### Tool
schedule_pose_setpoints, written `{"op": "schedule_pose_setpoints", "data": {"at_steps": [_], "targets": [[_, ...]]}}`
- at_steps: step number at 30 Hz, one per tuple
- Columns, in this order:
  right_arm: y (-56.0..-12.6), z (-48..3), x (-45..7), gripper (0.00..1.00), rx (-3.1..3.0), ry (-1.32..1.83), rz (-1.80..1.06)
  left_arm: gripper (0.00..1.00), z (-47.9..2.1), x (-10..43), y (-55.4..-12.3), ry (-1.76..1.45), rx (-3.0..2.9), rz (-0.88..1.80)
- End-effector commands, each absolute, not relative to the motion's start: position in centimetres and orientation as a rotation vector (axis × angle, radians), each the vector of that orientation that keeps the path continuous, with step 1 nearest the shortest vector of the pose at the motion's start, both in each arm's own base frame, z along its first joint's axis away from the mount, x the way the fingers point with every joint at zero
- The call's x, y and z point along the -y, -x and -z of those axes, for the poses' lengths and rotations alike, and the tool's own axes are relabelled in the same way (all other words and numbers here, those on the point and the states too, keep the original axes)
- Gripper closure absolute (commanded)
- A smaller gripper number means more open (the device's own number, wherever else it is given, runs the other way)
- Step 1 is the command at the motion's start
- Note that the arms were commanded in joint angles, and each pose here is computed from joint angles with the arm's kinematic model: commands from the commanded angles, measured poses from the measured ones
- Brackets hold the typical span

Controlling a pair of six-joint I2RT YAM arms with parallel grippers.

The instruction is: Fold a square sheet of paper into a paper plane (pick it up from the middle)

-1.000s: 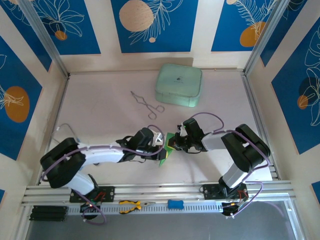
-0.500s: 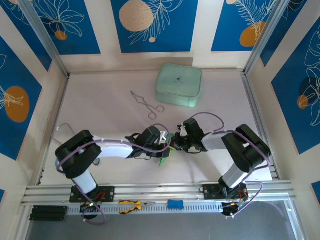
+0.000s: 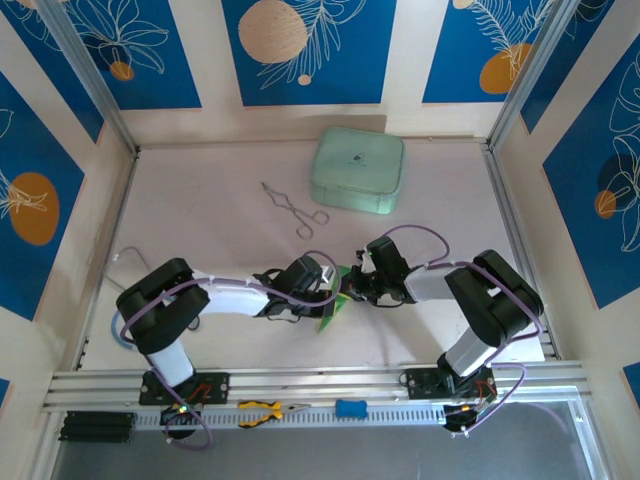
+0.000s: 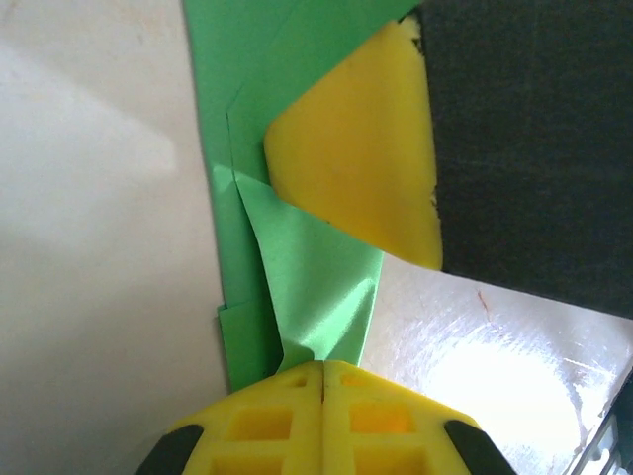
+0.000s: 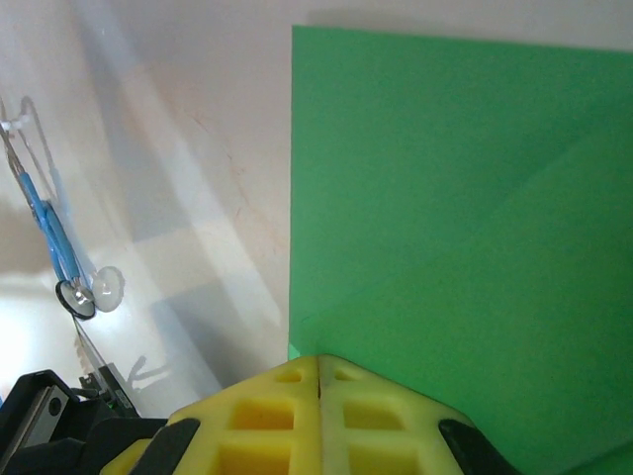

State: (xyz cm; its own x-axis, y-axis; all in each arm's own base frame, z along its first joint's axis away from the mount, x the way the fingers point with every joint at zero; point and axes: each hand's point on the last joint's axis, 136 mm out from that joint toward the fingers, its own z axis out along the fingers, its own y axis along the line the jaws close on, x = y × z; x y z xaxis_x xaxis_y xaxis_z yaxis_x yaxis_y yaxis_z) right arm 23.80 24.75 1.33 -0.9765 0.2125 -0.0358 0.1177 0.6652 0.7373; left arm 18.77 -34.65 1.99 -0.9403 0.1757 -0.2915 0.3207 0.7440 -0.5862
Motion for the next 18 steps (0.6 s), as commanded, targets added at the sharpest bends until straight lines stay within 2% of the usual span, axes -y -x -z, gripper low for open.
{"op": "schedule_pose_setpoints", "data": {"at_steps": [1, 11, 18], "targets": [[-22.1, 0.6, -22.3, 0.97, -2.883, -0.367, -1.048, 1.0, 1.4, 32.0, -17.2, -0.366, -2.855, 0.847], [-24.3, -5.6, -21.4, 0.93, -2.718, -0.279, -1.105, 1.0, 2.9, 30.7, -15.7, -0.364, -2.91, 0.846], [-23.1, -5.4, -22.8, 0.94, -2.706, -0.201, -1.172, 1.0, 2.9, 30.9, -15.7, -0.375, -2.917, 0.845]]}}
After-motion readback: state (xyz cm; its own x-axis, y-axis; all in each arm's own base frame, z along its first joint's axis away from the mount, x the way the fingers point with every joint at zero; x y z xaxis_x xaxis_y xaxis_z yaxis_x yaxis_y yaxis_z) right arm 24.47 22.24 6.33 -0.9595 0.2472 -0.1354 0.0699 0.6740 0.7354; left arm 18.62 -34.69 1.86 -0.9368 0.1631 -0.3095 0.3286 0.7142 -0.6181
